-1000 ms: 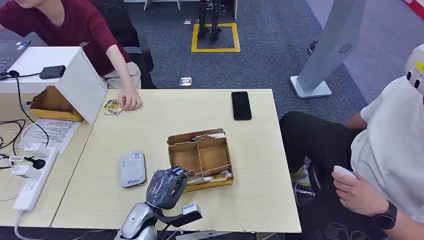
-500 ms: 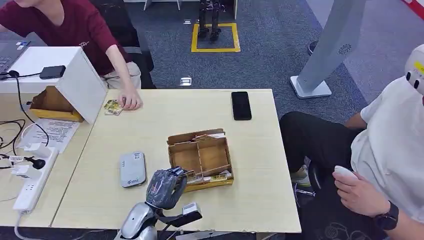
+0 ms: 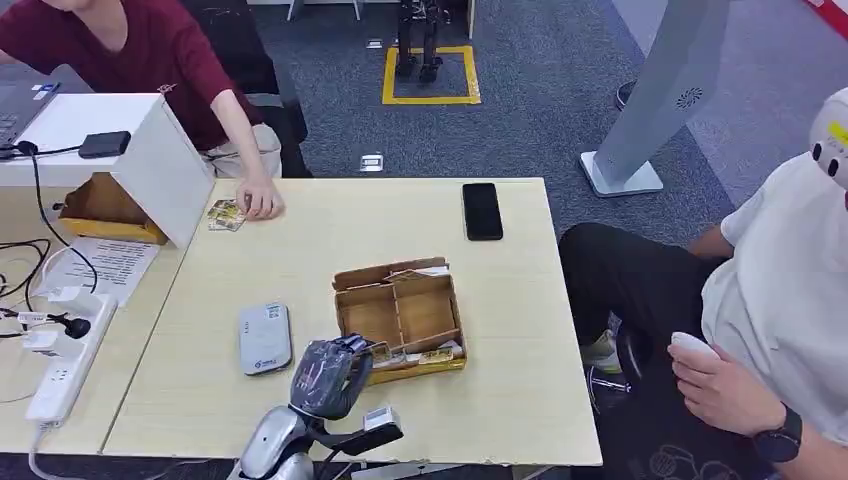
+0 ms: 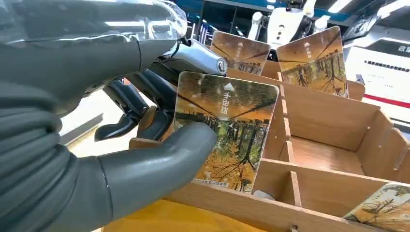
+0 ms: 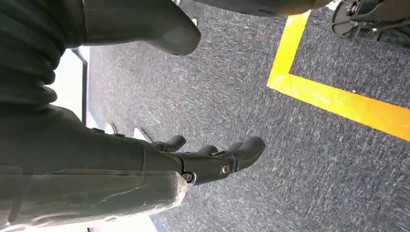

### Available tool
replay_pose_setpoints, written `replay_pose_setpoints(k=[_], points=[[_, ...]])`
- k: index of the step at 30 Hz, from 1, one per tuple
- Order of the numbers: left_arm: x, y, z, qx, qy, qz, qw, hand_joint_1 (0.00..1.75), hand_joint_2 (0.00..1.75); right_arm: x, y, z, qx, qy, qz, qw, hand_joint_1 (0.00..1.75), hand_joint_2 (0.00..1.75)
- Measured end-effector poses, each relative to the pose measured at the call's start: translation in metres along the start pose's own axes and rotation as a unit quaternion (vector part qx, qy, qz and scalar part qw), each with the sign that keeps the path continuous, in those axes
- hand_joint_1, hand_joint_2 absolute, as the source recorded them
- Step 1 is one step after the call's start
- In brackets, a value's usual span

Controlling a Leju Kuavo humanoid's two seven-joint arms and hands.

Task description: Pass the card to the sensor for recognition and then transmit it.

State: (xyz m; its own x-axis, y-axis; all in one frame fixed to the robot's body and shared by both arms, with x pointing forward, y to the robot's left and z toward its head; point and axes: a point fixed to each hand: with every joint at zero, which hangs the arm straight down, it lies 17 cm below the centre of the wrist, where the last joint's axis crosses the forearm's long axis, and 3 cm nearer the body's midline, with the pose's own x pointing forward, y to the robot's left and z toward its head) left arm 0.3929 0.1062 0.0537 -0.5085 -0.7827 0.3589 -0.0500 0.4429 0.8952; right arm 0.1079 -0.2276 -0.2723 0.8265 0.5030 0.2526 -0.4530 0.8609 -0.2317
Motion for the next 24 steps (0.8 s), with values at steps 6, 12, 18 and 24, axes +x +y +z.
replay_pose_setpoints(k=[6,12,18,24], points=[[-0.0012,0.0034,0.0014,0.003,-0.001,-0.003,1.000,1.75,1.75,-0.0004,-0.0003,0.0000,0.000,0.000,-0.002,1.000,0.00,1.75],[-0.0011,0.0043,0.0022,0.004,-0.002,-0.003,1.000,1.75,1.75,-0.0006,-0.0003,0.0000,0.000,0.000,-0.003,1.000,0.00,1.75],[-0.0010,0.0043,0.0023,0.004,-0.002,-0.003,1.000,1.75,1.75,-0.0006,-0.0003,0.0000,-0.001,0.001,-0.004,1.000,0.00,1.75],[-0.0021,0.0045,0.0028,0.004,-0.001,-0.004,1.000,1.75,1.75,-0.0006,-0.0003,0.0000,-0.001,0.001,-0.004,1.000,0.00,1.75]])
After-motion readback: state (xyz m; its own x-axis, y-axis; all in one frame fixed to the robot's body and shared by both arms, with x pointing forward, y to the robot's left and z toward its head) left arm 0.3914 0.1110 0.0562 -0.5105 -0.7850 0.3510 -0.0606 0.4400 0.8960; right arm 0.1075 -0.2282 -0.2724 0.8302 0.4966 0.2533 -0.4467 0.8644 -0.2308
